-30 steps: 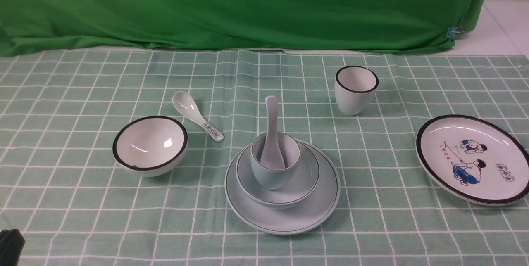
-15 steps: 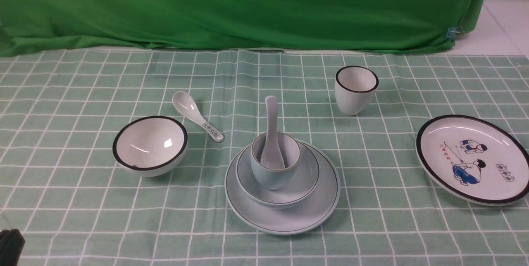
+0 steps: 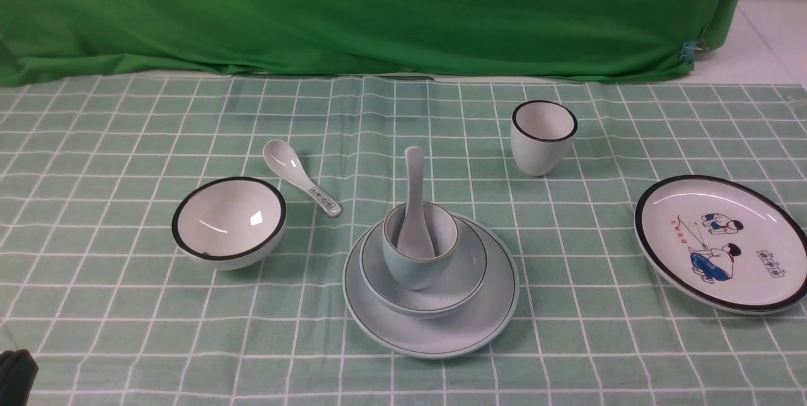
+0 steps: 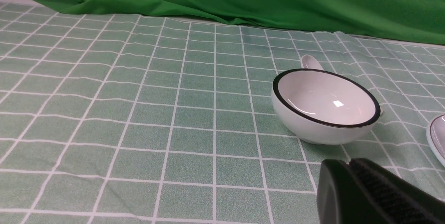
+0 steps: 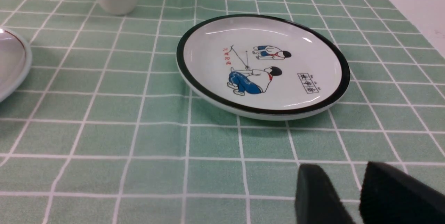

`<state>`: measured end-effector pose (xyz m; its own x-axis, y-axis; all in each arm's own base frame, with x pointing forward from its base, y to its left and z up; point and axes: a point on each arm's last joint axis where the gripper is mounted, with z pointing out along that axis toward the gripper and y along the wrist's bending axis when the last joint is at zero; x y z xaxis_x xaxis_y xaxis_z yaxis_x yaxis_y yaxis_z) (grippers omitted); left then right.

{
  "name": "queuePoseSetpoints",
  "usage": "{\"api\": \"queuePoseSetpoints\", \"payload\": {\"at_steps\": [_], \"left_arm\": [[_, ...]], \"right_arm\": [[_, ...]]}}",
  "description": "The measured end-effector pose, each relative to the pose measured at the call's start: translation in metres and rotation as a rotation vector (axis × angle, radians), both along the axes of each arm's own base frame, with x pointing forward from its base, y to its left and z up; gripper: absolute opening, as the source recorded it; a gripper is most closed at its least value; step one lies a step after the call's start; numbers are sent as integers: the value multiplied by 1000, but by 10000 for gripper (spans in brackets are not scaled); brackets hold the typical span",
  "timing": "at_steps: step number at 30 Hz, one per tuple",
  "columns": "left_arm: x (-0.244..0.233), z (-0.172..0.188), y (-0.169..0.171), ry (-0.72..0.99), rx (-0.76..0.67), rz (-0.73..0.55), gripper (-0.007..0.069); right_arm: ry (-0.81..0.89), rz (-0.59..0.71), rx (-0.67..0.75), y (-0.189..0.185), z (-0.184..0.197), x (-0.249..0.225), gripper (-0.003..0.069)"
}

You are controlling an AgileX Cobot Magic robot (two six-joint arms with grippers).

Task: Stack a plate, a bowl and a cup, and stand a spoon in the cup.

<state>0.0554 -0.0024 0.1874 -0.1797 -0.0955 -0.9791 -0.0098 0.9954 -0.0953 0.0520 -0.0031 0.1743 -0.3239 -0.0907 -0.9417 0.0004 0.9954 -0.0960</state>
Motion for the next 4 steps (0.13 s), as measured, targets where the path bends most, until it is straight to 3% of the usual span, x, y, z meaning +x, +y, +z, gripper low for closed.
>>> {"api": "queuePoseSetpoints", "payload": {"at_steps": [4], "left_arm": [[0,0,0,0,0,0,12]], "right_arm": [[0,0,0,0,0,0,242]]}}
